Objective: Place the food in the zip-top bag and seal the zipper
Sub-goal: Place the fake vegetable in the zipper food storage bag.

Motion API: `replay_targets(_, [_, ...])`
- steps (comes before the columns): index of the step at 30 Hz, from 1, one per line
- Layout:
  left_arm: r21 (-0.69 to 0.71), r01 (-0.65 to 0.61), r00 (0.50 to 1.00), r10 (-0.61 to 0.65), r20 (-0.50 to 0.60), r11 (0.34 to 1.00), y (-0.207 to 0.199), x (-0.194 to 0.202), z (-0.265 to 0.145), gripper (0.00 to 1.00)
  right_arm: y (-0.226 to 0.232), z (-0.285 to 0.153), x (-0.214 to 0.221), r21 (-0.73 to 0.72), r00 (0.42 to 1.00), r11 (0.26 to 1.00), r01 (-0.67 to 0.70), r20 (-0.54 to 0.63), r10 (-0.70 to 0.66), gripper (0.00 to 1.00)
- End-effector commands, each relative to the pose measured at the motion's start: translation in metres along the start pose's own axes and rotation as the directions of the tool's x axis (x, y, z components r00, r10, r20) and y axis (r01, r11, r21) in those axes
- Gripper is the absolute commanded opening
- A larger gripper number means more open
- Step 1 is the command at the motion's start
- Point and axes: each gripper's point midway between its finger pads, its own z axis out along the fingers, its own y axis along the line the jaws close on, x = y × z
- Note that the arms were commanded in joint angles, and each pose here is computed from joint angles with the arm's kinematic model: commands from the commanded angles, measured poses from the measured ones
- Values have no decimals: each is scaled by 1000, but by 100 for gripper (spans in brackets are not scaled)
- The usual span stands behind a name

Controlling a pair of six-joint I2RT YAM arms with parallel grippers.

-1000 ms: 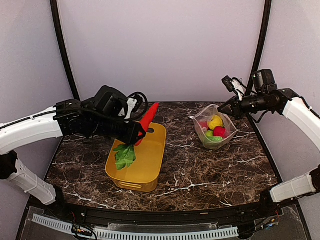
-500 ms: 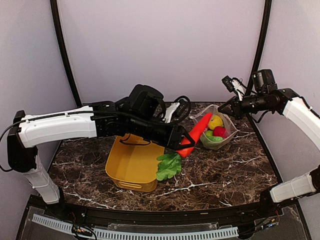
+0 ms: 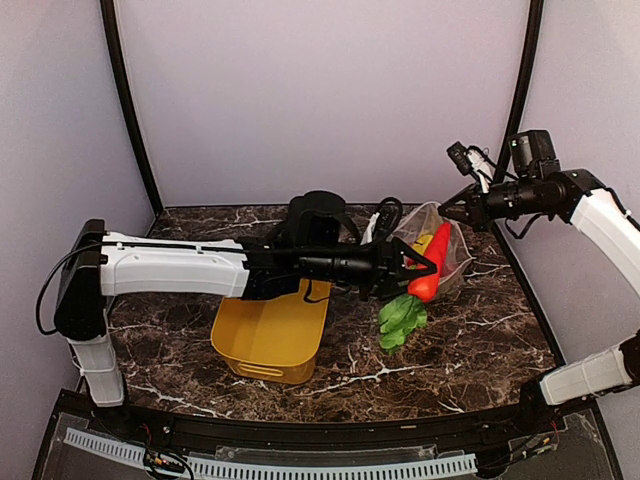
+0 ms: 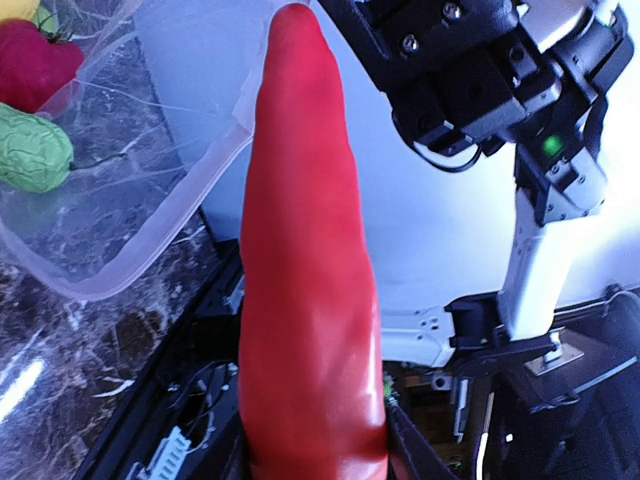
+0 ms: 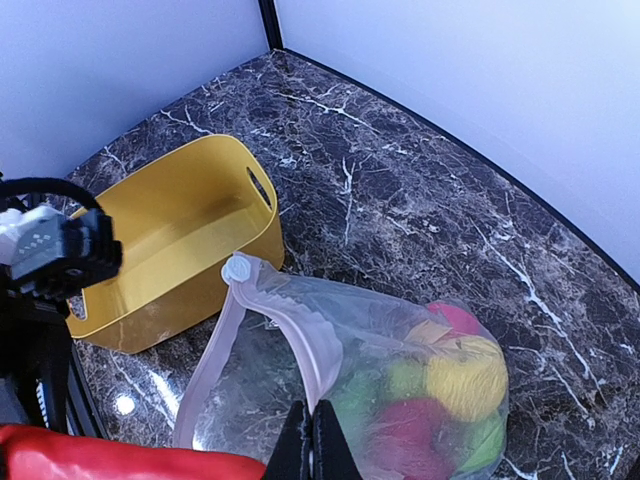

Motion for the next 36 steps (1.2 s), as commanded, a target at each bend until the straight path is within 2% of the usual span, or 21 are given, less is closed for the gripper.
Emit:
replay_targets(1, [260,230,963,-259,79,938,-27,-30,5,22,9,-5,-12,-22,999,999,32,31,-31,0])
replay_targets(4, [288,320,917,-371,144,903,-14,-47,10,22,11,-6,-13,-29,999,999,36,34,-35,0])
replay_targets(10, [336,401,853,-481,203,852,-2,-74,24,22,19,-10,-13,-49,998,998,49,50,-46,0])
replay_targets(13, [359,431,800,-535,272,828,12,-86,20,22,21,-10,-10,-49,997,998,51,53,-48,0])
replay_targets(16, [368,462,745,-578,333,807,29,-95,15,29,21,-11,-9,-48,997,998,51,54,-48,0])
replay_targets(18, [361,476,726,-590,354,802,36,-98,15,34,22,-12,-10,-47,997,997,55,58,-52,0])
replay_targets(19, [355,484,722,-594,355,800,39,-98,17,40,22,-12,-11,-47,997,997,55,59,-52,0])
replay_targets(21, [357,474,733,-586,345,805,36,-100,21,48,22,-13,-12,-46,997,997,56,62,-54,0])
replay_targets(25, [362,423,778,-537,327,831,18,-103,20,58,23,-14,-14,-52,997,997,53,66,-49,0])
replay_targets(34, [357,323,831,-443,336,876,-9,-106,12,61,22,-12,-15,-54,997,998,42,63,-38,0])
replay_targets(36, [351,269,857,-389,337,897,-21,-106,12,61,21,-13,-15,-51,997,998,41,62,-38,0])
